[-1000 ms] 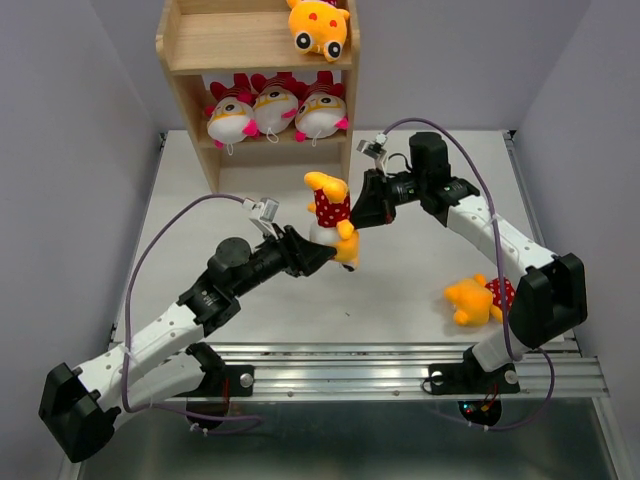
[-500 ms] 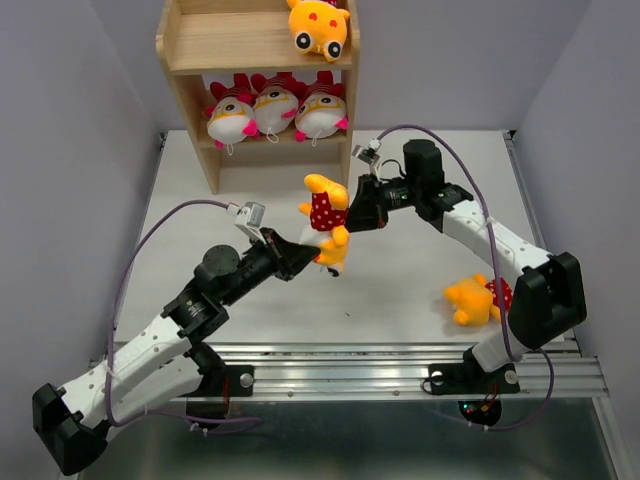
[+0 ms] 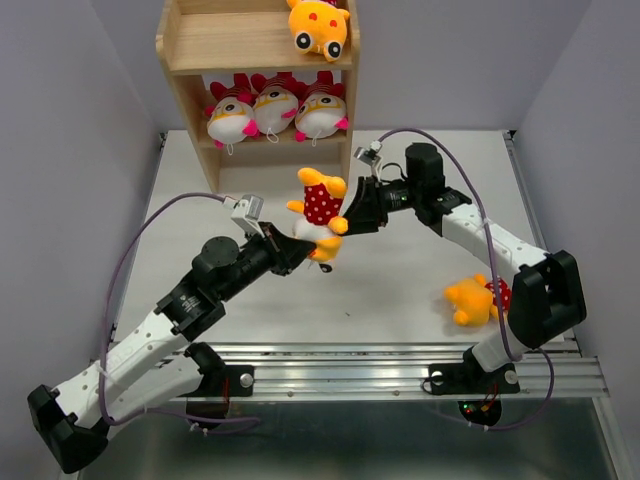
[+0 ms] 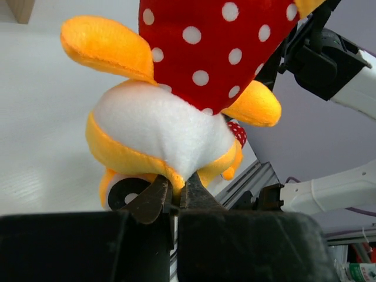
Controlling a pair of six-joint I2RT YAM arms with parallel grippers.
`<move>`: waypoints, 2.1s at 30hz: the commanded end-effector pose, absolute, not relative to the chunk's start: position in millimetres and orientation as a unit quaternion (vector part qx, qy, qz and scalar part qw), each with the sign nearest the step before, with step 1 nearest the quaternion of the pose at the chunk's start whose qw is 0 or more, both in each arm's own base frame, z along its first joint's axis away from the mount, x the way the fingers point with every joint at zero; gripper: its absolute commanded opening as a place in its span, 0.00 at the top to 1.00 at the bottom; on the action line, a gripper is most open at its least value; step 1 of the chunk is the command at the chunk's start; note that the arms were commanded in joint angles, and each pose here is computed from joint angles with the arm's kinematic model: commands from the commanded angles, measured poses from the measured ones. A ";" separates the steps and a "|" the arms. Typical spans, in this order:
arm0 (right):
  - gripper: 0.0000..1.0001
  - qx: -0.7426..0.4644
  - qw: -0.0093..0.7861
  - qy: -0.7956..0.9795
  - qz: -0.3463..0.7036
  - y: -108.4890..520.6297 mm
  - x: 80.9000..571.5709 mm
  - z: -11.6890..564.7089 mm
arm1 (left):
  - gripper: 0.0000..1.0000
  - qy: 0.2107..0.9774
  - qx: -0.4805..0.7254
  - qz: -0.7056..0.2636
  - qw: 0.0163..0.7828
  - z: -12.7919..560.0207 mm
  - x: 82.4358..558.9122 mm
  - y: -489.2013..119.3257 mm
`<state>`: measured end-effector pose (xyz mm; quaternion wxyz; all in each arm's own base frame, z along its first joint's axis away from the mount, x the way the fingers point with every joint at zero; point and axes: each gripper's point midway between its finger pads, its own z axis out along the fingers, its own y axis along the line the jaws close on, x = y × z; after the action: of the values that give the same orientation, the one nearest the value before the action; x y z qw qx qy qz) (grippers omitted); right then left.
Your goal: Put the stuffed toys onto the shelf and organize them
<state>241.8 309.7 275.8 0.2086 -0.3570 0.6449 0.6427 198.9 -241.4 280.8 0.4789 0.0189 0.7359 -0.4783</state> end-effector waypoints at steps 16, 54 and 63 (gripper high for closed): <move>0.13 -0.470 0.376 0.612 0.512 286.4 273.5 325.9 | 1.00 0.747 0.011 -0.412 0.523 323.7 212.7 -217.0; 0.99 -0.190 0.253 0.648 0.693 321.3 289.0 353.0 | 0.28 0.695 0.046 -0.492 0.523 335.1 200.3 -241.5; 0.99 -0.113 0.222 0.653 0.715 311.2 289.9 345.2 | 0.27 0.694 0.036 -0.494 0.522 336.4 205.3 -244.7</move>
<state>299.4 317.8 305.6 0.2006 -0.1221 0.6905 0.6842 200.7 -239.9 325.2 0.5089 0.0393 0.7117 -0.4828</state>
